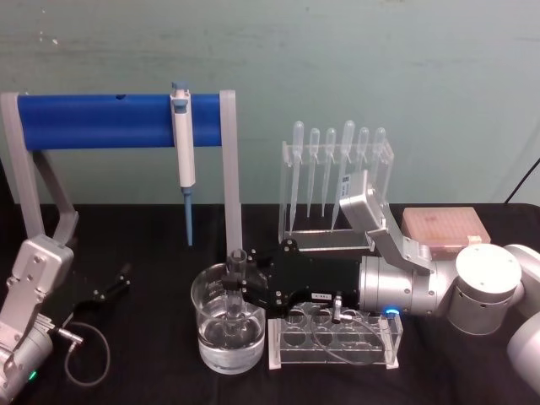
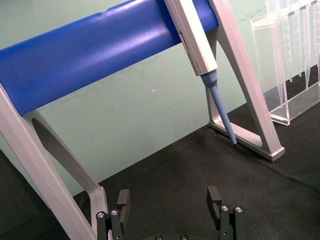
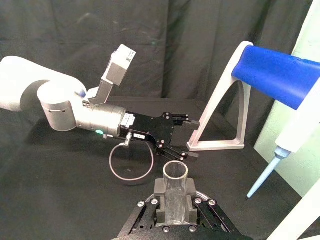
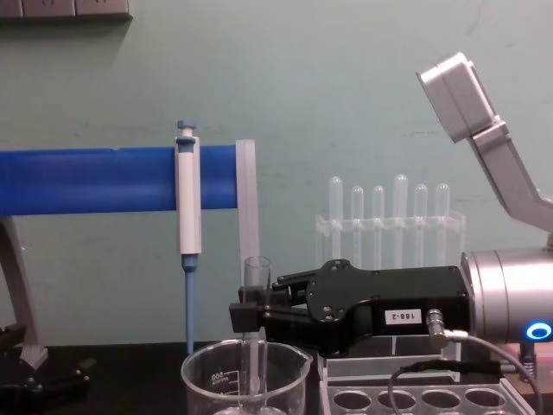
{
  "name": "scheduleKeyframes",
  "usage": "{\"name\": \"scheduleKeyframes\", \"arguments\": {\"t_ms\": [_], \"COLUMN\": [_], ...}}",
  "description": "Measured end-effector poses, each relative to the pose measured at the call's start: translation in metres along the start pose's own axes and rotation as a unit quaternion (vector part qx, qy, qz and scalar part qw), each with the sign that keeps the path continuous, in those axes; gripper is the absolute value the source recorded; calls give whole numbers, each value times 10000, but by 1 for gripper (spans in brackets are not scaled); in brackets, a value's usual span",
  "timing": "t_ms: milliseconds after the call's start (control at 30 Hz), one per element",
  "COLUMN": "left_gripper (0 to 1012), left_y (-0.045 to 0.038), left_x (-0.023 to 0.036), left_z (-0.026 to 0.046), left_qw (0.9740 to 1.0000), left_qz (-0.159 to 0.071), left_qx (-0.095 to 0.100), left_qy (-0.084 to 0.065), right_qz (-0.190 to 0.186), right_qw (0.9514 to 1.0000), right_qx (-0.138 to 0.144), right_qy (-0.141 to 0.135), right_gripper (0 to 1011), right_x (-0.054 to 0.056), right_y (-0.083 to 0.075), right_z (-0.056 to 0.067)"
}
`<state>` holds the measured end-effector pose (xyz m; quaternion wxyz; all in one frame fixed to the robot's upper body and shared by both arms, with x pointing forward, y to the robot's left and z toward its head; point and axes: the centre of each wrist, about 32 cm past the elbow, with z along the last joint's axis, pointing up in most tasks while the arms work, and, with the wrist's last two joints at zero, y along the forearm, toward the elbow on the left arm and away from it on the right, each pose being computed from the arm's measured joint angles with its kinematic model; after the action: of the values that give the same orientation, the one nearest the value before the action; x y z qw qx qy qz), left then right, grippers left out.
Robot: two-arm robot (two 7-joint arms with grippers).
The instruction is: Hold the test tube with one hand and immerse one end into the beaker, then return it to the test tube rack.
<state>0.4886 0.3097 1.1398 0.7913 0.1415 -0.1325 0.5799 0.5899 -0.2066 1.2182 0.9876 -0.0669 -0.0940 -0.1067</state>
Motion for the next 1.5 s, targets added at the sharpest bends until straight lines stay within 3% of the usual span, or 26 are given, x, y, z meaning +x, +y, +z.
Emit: {"name": "scheduleKeyframes", "arguments": {"t_ms": [1500], "left_gripper": [1000], "left_y": [0], "left_x": [0], "left_z": [0], "left_qw": [10000], "left_qz": [0], "left_qx": [0], "left_qy": [0], "right_qz": [0], "right_qw": [10000], "right_qx": [0], "right_qy": [0], "right_gripper": [228], "right_x": [0], "right_y": [0], "right_z": [0]}}
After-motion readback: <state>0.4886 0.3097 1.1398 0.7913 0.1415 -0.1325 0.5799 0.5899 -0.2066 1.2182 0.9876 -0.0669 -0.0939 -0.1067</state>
